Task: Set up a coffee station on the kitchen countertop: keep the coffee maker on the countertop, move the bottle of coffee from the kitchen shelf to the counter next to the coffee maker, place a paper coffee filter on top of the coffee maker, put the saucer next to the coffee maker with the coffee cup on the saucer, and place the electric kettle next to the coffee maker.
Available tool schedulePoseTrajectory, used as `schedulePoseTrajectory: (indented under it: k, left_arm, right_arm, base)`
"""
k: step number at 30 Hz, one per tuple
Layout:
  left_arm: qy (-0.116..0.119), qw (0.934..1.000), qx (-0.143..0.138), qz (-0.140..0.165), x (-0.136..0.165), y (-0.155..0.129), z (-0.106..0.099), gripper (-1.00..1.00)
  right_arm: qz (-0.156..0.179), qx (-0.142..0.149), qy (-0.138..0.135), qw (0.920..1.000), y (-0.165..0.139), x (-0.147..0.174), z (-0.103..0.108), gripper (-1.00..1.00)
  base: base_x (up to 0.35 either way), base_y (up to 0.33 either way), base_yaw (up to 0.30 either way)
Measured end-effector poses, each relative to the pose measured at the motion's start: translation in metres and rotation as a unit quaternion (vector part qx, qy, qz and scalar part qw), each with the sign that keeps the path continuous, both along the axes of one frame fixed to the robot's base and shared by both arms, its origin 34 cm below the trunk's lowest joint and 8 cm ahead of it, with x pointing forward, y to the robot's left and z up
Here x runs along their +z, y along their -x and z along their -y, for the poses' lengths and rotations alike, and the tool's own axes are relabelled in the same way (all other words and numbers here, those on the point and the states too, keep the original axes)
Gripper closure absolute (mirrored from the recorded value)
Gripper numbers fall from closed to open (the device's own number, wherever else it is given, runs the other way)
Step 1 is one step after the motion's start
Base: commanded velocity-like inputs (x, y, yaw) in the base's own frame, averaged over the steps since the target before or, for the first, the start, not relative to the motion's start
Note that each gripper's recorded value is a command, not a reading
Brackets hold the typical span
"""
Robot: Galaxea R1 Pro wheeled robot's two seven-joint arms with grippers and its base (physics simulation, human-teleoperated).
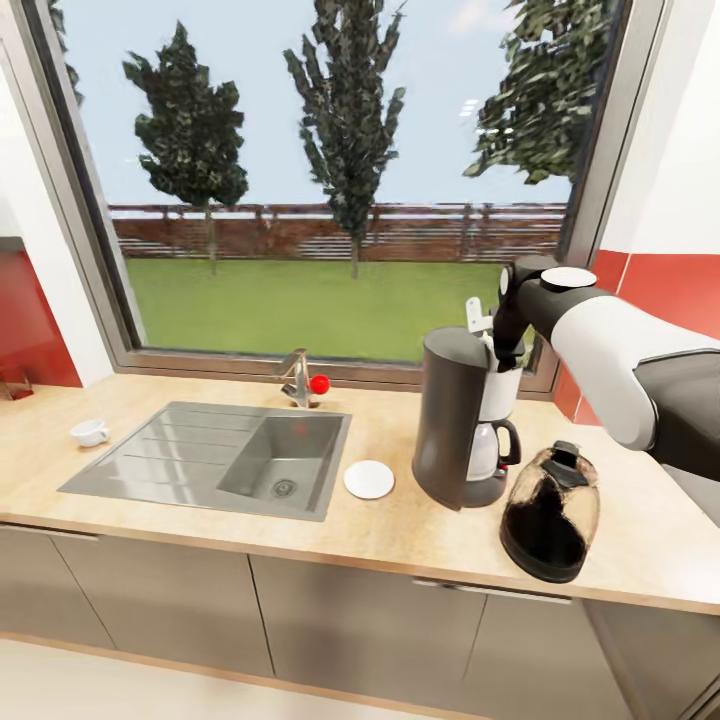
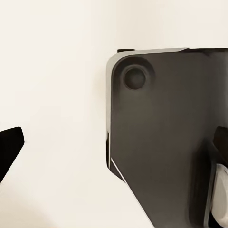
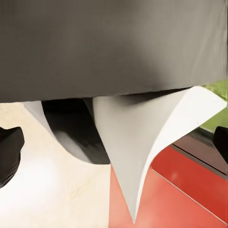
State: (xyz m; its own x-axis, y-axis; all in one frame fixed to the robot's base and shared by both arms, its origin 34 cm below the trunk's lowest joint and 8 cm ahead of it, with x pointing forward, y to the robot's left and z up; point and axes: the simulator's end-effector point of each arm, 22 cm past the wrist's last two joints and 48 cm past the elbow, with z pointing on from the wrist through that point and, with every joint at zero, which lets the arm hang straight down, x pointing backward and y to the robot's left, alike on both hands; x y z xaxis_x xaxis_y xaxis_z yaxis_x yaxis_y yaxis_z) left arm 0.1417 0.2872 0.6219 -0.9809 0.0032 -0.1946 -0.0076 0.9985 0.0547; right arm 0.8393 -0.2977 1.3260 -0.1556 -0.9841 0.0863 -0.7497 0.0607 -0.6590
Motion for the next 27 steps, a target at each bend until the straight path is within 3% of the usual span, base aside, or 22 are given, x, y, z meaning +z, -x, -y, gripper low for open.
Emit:
schedulePoseTrajectory:
  k: [6, 21, 27]
  left_arm:
    - [0.000, 1.0000, 0.000, 0.000, 0.0000, 0.0000, 0.0005, -1.00]
    - [0.000, 1.0000, 0.000, 0.000, -0.0002, -0.0001, 0.0004, -1.00]
    - [0.000, 1.0000, 0.000, 0.000, 0.0000, 0.0000, 0.0003, -1.00]
  right_arm:
    - [0.001, -0.001, 0.001, 1.0000, 0.0000, 0.0005, 0.0012, -1.00]
    - [0.000, -0.002, 0.001, 1.0000, -0.0006, 0.0000, 0.0029, -1.00]
    - [0.001, -0.005, 0.001, 1.0000, 0.0003, 0.0005, 0.0076, -1.00]
  base:
    - [-0.020, 0.161, 0.000]
    - [-0.309, 0.006, 0.000]
    - [-0.089, 0.000, 0.000]
